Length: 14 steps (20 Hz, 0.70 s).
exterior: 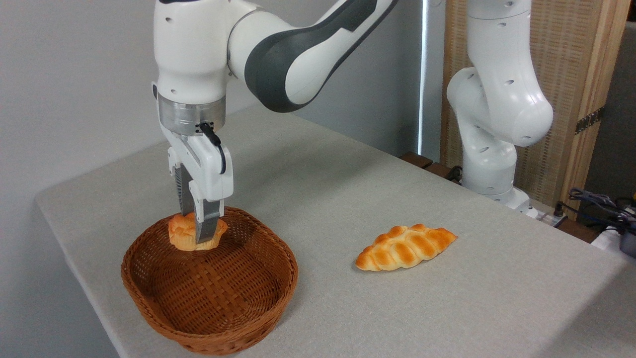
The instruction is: Put bread into the basket
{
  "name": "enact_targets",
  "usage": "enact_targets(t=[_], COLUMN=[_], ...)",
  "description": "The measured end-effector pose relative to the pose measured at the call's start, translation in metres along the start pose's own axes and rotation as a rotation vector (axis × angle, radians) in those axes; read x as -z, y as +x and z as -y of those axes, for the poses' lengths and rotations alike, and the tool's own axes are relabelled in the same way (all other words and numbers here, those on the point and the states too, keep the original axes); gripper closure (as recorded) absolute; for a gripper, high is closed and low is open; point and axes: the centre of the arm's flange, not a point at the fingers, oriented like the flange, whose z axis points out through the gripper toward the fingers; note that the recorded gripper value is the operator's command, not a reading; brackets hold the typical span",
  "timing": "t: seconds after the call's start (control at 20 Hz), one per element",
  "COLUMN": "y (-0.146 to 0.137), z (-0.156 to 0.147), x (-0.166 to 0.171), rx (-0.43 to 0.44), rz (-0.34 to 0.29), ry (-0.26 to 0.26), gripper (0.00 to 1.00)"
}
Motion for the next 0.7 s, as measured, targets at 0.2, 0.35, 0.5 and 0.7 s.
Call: enact_targets(t=[0.2, 0.35, 0.5, 0.7], y=[0.005, 0.009, 0.011, 0.012], z=[-0.006, -0.009, -0.012, -0.012], x=[-0.007, -0.015, -0.019, -0.018], rx=[-0.013, -0.022, -0.028, -0.029], rz=[0.007, 0.016, 0.019, 0.018], ry=[-0.009, -0.018, -0.023, -0.022], gripper=[0.00, 0.00, 0.00, 0.00])
